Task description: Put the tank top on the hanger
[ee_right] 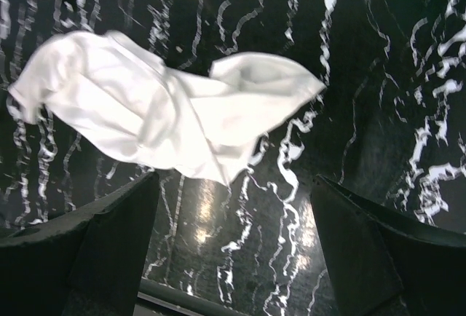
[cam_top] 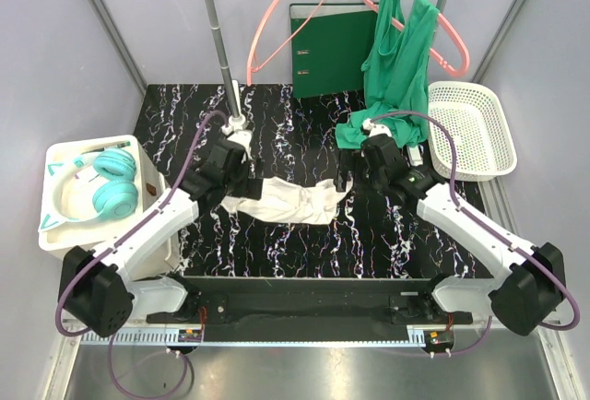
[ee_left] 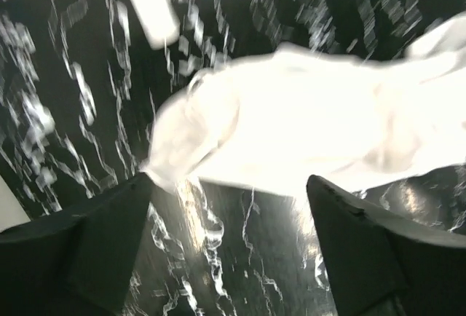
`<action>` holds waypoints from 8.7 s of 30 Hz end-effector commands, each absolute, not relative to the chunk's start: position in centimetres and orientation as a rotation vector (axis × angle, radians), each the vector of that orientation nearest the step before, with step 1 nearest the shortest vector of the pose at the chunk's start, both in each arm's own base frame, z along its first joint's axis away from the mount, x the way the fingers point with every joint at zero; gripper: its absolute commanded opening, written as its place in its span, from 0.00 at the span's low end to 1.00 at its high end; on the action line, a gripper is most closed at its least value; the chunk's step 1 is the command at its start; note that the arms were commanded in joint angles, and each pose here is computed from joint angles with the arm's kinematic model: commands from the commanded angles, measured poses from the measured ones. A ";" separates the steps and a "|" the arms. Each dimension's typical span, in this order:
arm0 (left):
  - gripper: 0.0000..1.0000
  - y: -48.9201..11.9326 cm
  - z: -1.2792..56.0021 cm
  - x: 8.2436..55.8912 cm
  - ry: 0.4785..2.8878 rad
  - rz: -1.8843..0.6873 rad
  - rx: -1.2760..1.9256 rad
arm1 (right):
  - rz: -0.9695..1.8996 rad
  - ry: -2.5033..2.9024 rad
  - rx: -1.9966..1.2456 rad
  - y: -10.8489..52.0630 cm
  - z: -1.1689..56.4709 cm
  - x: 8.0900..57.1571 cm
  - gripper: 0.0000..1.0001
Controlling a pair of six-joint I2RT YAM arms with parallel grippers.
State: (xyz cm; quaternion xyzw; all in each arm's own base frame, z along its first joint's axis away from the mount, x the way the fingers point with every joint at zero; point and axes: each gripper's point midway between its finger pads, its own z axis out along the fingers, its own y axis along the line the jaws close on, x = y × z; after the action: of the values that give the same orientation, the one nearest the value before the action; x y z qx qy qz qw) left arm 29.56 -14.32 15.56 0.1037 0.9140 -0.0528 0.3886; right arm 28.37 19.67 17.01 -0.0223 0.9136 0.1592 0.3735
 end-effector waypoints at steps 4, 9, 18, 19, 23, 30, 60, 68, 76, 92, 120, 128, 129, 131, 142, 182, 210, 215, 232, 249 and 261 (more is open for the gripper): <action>0.99 -12.9 19.3 28.1 2.169 -0.234 -0.003 | 0.595 2.126 -0.114 23.4 26.1 31.4 0.90; 0.99 -12.8 21.4 26.1 2.174 -0.299 0.060 | 0.683 1.987 -0.203 27.6 32.8 33.0 0.89; 0.99 -11.0 21.9 25.1 2.158 -0.222 0.098 | 0.845 1.759 -0.258 35.7 43.1 37.8 0.88; 0.99 -10.8 21.6 25.1 2.162 -0.209 0.095 | 0.854 1.742 -0.259 36.3 43.7 38.4 0.88; 0.99 -10.7 21.2 24.7 2.162 -0.216 0.091 | 0.893 1.654 -0.249 39.8 46.1 41.6 0.88; 0.99 -11.1 20.6 24.2 2.173 -0.252 0.104 | 0.724 1.556 -0.062 40.5 46.2 47.8 0.88; 0.99 -10.9 20.6 24.1 2.168 -0.254 0.092 | 0.214 1.620 -0.035 32.6 45.1 47.0 0.58; 0.99 -10.8 20.8 24.0 2.162 -0.252 0.093 | 0.189 1.637 -0.059 31.9 45.2 46.4 0.33; 0.99 -10.9 20.7 24.0 2.165 -0.261 0.093 | 0.222 1.602 -0.097 31.0 48.0 44.7 0.04; 0.99 -10.8 20.7 24.0 2.165 -0.259 0.088 | 0.214 1.477 -0.164 30.1 53.0 43.6 0.00; 0.95 -15.2 15.8 31.5 2.232 -0.261 0.021 | 0.419 1.751 -0.336 25.9 37.7 32.8 0.00; 0.73 -15.1 12.4 36.4 2.349 -0.120 0.016 | 0.446 1.928 -0.317 23.5 30.0 29.1 0.00; 0.73 -14.8 11.8 36.4 2.362 -0.105 0.009 | 0.484 1.934 -0.330 23.8 29.8 28.5 0.00; 0.73 -13.7 10.9 36.4 2.378 -0.074 -0.018 | 0.500 1.958 -0.321 23.5 28.7 27.9 0.00; 0.53 -11.7 6.5 34.3 2.489 -0.123 -0.089 | 0.527 2.029 -0.313 23.7 26.1 27.1 0.00; 0.00 -11.7 22.3 33.2 2.077 -0.191 0.081 | 0.757 1.849 -0.540 24.4 34.1 22.3 0.00; 0.11 -11.7 14.7 32.4 2.080 -0.219 0.052 | 0.908 1.893 -0.625 24.3 33.6 18.2 0.00; 0.00 -10.7 15.0 32.3 2.001 -0.207 -0.013 | 0.927 1.902 -0.656 24.8 33.0 18.0 0.00; 0.45 -19.8 9.8 36.7 2.156 -0.433 0.255 | 0.602 2.105 -0.151 19.1 28.8 26.7 0.00; 0.48 -17.5 5.3 37.0 2.386 -0.197 0.279 | 0.641 2.111 -0.147 18.9 28.5 26.0 0.00; 0.40 -17.1 3.7 35.9 2.439 -0.181 0.308 | 0.641 2.116 -0.147 19.0 28.3 26.1 0.00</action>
State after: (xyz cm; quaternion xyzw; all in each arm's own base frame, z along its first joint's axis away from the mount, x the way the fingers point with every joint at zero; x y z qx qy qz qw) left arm 35.18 -17.02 3.34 0.1122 0.9376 -0.0760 0.3201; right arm 25.62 18.62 26.16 -0.0636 0.8759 0.2353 0.4164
